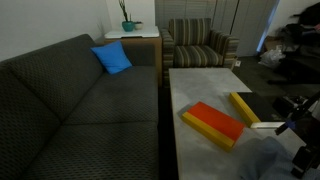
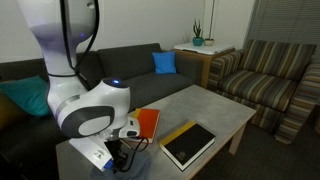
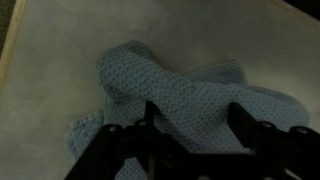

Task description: Unfold the towel

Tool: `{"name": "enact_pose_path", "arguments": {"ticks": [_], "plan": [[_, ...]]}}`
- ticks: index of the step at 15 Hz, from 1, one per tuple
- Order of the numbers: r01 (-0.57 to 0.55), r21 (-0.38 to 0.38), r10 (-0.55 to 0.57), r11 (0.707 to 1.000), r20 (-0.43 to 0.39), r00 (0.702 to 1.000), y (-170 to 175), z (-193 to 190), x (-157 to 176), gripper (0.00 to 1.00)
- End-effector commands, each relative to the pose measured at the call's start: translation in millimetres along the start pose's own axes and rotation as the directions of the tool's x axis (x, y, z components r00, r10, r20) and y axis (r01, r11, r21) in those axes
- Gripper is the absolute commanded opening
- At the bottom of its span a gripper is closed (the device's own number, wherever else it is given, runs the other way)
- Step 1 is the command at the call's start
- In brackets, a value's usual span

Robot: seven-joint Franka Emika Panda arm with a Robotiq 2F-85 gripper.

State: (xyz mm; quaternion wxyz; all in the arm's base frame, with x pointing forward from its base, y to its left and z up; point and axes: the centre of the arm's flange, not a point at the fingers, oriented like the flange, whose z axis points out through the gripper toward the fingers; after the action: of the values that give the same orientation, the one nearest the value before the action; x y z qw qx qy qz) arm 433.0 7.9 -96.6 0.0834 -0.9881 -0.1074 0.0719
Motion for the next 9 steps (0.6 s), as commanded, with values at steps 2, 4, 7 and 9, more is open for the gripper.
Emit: {"name": "enact_pose_path", "arguments": {"ticks": [2, 4, 7, 9], "plan": [[-0.023, -0.037, 0.022, 0.999, -0.029, 0.999, -1, -3, 9, 0.39], [-0.041, -0.055, 0.037, 0.998, -0.064, 0.997, -2, -10, 16, 0.26], [-0.077, -0.09, 0.064, 0.993, -0.148, 0.987, -4, -26, 33, 0.03], [-0.098, -0.096, 0.076, 0.991, -0.21, 0.975, -8, -39, 45, 0.0]]}}
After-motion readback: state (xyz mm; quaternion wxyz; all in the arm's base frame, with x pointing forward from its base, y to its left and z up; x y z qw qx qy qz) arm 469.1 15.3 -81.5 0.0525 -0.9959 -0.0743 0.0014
